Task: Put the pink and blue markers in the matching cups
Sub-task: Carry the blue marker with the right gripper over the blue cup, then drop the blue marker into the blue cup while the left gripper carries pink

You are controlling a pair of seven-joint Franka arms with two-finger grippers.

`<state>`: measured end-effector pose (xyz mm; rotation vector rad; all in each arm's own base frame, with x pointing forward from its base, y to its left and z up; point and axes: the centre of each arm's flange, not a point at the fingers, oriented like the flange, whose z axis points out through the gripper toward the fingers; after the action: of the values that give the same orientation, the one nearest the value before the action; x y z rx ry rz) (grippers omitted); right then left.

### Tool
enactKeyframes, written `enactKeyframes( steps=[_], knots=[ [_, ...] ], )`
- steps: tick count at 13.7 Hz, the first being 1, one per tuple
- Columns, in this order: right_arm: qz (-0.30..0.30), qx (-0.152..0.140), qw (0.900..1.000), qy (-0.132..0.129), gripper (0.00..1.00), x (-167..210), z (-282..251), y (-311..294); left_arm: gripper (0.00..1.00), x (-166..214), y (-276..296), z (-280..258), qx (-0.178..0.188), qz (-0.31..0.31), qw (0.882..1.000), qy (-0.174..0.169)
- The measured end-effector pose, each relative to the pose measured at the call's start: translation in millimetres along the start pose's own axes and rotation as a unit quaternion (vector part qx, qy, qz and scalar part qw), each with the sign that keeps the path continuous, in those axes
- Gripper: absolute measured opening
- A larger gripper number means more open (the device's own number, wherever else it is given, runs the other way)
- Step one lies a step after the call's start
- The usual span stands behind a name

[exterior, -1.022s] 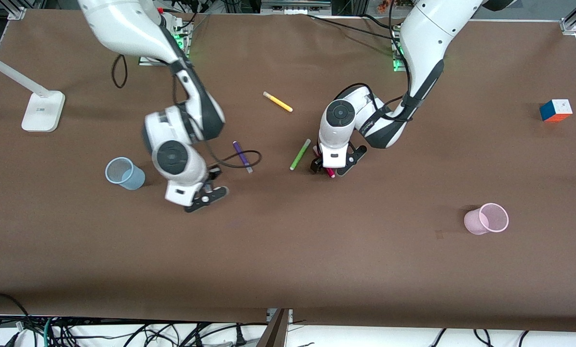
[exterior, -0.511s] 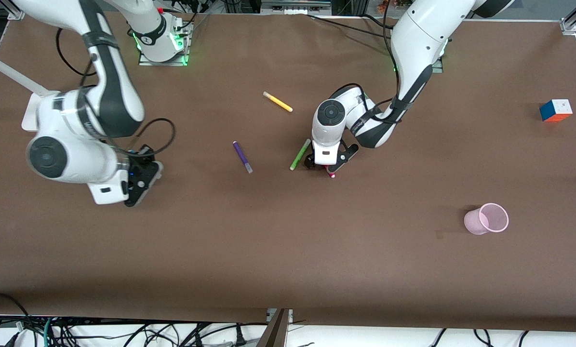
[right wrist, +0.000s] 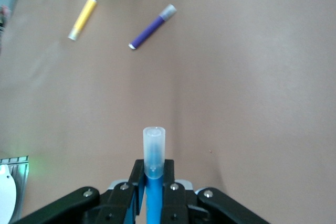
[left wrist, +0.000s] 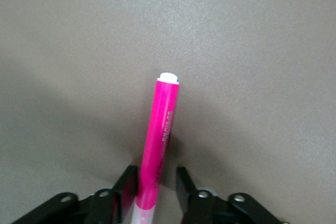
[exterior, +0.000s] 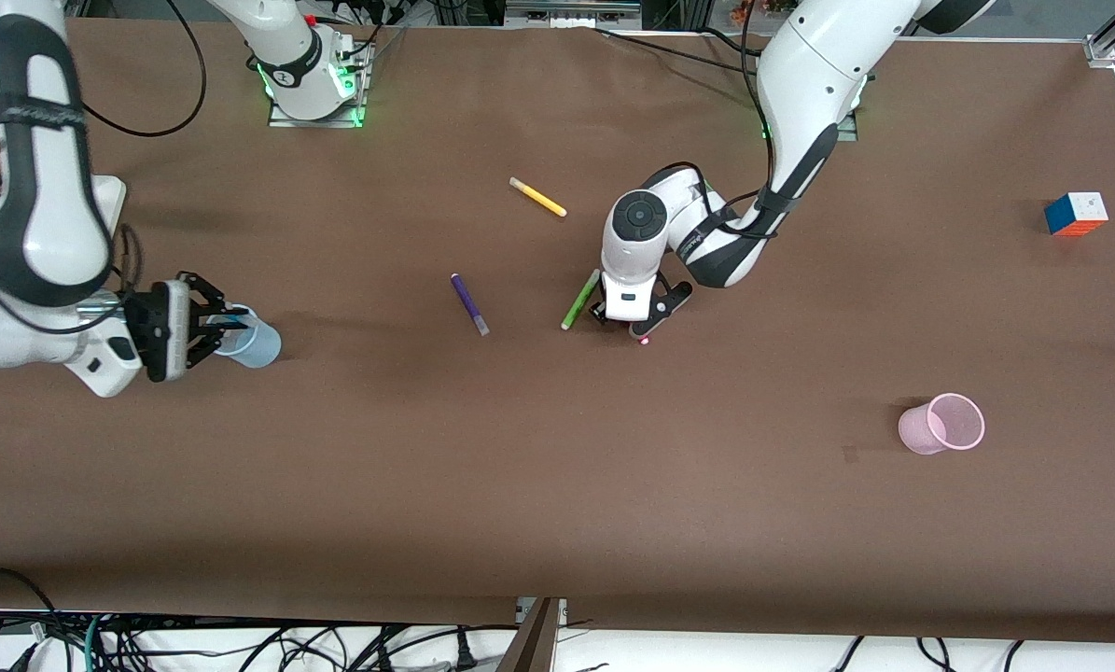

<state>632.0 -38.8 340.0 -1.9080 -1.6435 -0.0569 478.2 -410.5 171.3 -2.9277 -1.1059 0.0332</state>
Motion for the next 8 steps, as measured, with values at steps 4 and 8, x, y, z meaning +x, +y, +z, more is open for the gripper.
enactKeyframes(
  steps=[4,8],
  knots=[
    [-0.074,0.021,0.994,0.082,0.17,-51,21,14,0.18,0,1,-2,-0.002,0.004,1.000,0.004],
    [-0.113,0.024,0.986,0.122,0.17,-64,39,23,0.18,22,1,-24,0.007,0.029,0.999,0.021]
  ],
)
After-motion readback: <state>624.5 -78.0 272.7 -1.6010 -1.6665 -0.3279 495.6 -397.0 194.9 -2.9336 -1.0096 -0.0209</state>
